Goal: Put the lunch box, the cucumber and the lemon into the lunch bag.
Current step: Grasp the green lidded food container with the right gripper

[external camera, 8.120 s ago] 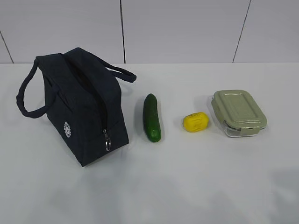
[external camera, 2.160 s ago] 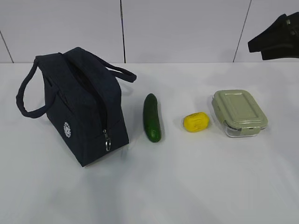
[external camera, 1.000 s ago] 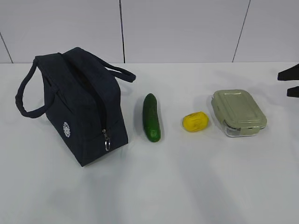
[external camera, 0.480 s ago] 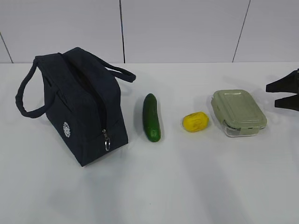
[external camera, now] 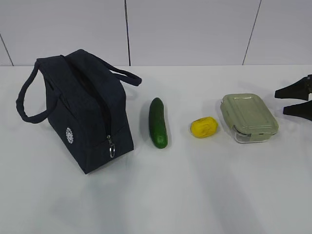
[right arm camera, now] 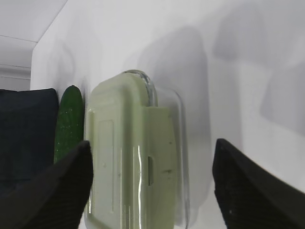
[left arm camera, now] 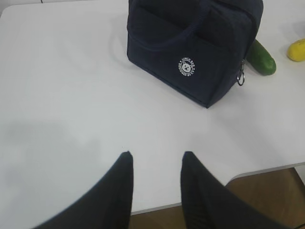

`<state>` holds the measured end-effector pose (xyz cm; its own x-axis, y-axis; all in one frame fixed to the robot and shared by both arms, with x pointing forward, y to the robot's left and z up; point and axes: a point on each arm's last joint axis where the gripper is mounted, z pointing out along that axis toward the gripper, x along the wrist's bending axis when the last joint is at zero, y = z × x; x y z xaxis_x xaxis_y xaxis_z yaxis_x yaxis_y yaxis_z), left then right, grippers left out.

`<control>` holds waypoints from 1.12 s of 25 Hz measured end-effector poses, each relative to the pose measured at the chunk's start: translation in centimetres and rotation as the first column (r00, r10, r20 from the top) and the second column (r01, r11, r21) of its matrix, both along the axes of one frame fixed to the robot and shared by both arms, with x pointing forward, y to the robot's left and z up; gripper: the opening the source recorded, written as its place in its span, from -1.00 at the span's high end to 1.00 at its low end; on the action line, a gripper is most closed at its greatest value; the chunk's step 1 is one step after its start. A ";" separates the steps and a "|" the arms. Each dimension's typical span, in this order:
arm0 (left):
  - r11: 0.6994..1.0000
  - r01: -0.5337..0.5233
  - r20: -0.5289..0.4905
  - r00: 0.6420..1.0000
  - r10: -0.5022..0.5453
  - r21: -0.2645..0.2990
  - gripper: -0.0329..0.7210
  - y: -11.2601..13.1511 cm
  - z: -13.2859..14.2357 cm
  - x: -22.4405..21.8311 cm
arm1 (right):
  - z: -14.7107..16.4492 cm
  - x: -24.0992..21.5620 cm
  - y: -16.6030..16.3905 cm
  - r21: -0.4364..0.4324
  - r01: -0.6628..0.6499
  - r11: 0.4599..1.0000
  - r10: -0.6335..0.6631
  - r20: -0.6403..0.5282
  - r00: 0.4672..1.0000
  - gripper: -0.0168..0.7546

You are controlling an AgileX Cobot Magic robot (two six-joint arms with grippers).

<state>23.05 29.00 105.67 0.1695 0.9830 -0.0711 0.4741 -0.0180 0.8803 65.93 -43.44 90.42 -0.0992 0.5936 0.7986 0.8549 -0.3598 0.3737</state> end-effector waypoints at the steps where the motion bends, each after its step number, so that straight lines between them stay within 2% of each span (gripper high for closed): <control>1: 1.000 0.000 0.000 1.000 0.000 0.000 0.27 0.0 0.0 0.0 | 0.0 0.0 0.0 -0.001 -0.001 1.000 0.001 0.000 1.000 -0.55; 9: 1.000 0.000 0.000 1.000 0.000 0.000 0.27 0.0 0.0 0.0 | -0.1 0.1 0.3 0.006 -0.002 1.000 0.002 -0.010 1.000 -0.55; 17: 1.000 0.000 0.000 1.000 0.000 0.000 0.27 0.0 0.0 0.0 | -0.7 0.8 3.0 0.009 -0.068 0.998 0.069 -0.028 0.997 -0.55; 28: 1.000 0.000 0.000 1.000 0.000 0.000 0.27 0.0 0.0 0.0 | -0.8 0.9 3.0 0.025 -0.055 0.998 0.056 -0.032 0.998 -0.55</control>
<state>23.05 29.00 105.67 0.1695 0.9830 -0.0711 0.4741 -0.0180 0.8803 66.82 -40.43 89.58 -0.1050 0.5688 0.8158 0.8857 -0.3195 0.3368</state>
